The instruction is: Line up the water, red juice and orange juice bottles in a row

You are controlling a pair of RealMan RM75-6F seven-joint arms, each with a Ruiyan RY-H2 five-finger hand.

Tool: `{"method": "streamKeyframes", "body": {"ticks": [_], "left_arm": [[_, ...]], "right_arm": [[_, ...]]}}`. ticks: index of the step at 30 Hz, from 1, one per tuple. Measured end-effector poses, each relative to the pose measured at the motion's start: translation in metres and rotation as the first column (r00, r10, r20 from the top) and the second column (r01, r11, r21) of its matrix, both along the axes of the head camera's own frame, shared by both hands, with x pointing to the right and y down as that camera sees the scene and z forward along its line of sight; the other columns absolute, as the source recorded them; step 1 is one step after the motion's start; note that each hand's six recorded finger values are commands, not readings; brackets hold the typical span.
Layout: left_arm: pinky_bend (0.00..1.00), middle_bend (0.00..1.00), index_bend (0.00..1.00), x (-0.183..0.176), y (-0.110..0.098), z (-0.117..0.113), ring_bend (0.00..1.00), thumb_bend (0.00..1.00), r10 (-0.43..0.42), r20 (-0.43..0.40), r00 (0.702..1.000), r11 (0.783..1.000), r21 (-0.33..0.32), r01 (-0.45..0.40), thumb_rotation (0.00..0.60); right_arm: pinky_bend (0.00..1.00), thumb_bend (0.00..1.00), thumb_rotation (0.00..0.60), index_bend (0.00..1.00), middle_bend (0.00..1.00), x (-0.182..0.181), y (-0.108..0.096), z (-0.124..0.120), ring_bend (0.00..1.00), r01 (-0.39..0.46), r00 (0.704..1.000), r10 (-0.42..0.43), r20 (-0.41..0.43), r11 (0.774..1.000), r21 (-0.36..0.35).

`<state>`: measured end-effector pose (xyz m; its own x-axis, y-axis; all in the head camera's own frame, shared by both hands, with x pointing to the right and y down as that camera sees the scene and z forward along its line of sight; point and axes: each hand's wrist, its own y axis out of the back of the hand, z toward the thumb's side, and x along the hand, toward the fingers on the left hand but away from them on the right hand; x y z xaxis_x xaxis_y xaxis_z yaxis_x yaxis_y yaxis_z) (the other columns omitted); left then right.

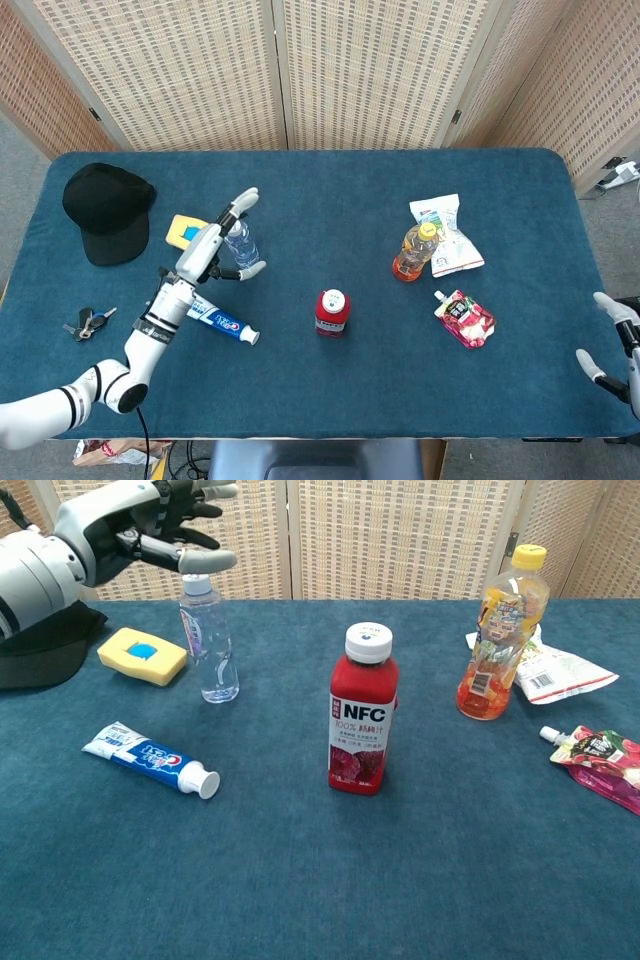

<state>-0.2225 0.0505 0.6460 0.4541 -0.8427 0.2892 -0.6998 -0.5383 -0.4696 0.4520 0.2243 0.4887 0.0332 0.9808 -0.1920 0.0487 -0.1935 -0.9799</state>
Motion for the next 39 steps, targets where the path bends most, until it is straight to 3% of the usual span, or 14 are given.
{"method": "streamKeyframes", "body": {"ticks": [10, 18, 27, 39], "left_arm": [[0.04, 0.00, 0.00, -0.040, -0.017, 0.024, 0.00, 0.20, -0.069, 0.101, 0.992, 0.996, -0.050, 0.074, 0.600], [0.04, 0.00, 0.00, -0.056, -0.013, 0.048, 0.00, 0.20, -0.096, 0.106, 0.990, 0.985, -0.134, 0.110, 0.600], [0.04, 0.00, 0.00, -0.048, -0.003, 0.076, 0.00, 0.20, -0.071, 0.120, 0.990, 0.977, -0.192, 0.094, 0.600], [0.17, 0.00, 0.02, -0.035, 0.001, 0.103, 0.01, 0.20, -0.067, 0.124, 0.990, 0.967, -0.238, 0.095, 0.600]], "right_arm": [[0.26, 0.21, 0.600, 0.22, 0.32, -0.002, 0.000, 0.000, 0.22, 0.005, 1.000, -0.005, -0.006, 1.000, -0.005], [0.26, 0.21, 0.600, 0.22, 0.32, -0.004, 0.000, 0.000, 0.22, 0.005, 1.000, -0.005, -0.008, 1.000, -0.008], [0.26, 0.21, 0.600, 0.22, 0.32, -0.003, 0.000, 0.000, 0.22, 0.000, 1.000, 0.000, -0.016, 1.000, -0.011], [0.26, 0.21, 0.600, 0.22, 0.33, 0.000, -0.001, 0.002, 0.22, -0.008, 1.000, 0.007, -0.017, 1.000, -0.017]]}}
